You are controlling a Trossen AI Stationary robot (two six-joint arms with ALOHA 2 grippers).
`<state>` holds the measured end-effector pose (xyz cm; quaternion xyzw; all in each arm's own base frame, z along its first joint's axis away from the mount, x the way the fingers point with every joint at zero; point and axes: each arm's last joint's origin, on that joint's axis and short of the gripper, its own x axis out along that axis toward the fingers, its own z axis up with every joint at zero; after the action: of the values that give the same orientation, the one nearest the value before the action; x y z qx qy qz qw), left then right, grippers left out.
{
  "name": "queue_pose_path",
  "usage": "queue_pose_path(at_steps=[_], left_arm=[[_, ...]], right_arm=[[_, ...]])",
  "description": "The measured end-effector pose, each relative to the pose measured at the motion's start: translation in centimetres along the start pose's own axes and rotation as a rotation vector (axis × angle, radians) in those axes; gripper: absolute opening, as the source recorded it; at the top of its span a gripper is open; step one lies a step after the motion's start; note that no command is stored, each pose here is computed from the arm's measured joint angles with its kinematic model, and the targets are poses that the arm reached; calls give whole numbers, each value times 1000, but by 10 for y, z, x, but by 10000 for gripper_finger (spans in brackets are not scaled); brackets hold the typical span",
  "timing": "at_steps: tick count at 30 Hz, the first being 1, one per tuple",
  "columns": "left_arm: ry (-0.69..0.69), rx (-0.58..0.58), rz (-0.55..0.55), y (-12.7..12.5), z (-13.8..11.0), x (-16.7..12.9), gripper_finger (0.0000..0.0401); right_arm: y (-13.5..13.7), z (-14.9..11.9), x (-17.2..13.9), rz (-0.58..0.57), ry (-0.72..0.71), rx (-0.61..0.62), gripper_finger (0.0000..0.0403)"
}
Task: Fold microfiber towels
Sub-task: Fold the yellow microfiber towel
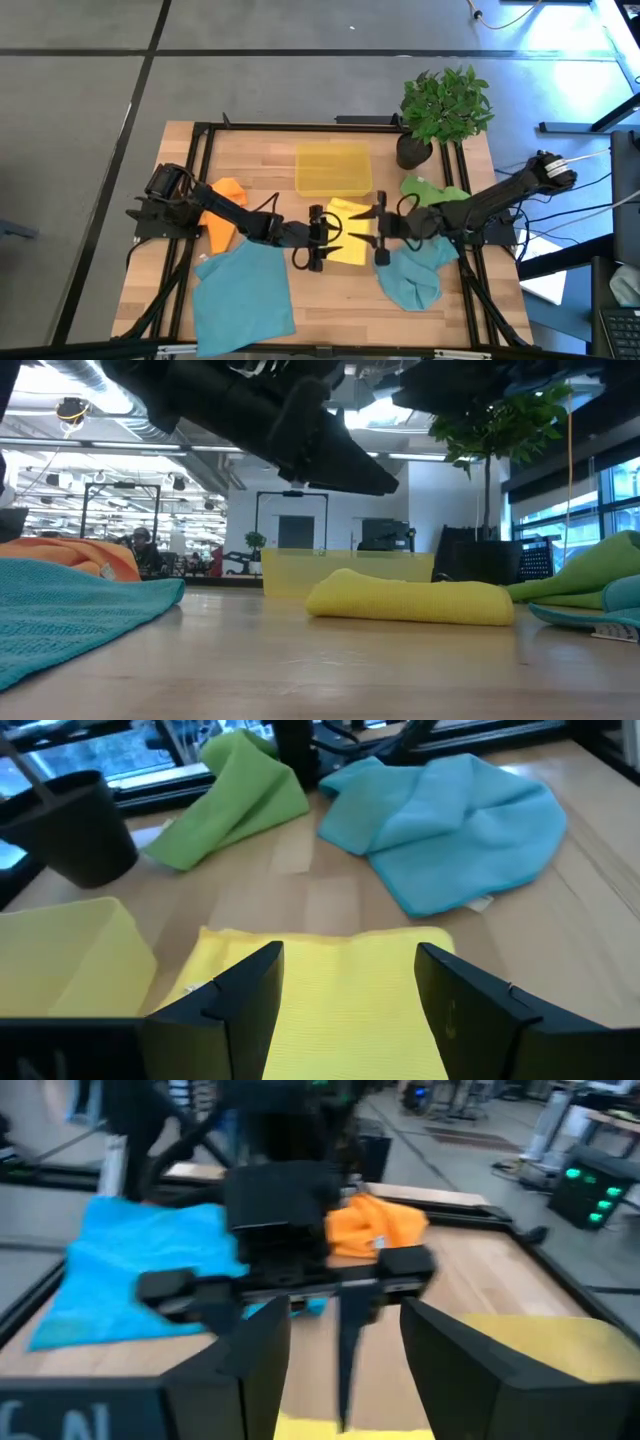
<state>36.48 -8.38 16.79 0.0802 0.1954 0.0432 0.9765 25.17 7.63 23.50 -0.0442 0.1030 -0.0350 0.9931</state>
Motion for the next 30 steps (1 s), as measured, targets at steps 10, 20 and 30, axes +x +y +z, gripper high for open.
queue_pose_path(at_steps=[10,20,30], left_arm=[[-25,6,-19,-6,2,-2,218],[-37,-20,-22,-8,4,-3,218],[-90,-51,-30,-11,9,-4,218]], right_arm=[[-8,0,3,-33,3,13,192],[-12,-1,5,-31,5,13,192],[-13,-1,5,-31,6,11,192]])
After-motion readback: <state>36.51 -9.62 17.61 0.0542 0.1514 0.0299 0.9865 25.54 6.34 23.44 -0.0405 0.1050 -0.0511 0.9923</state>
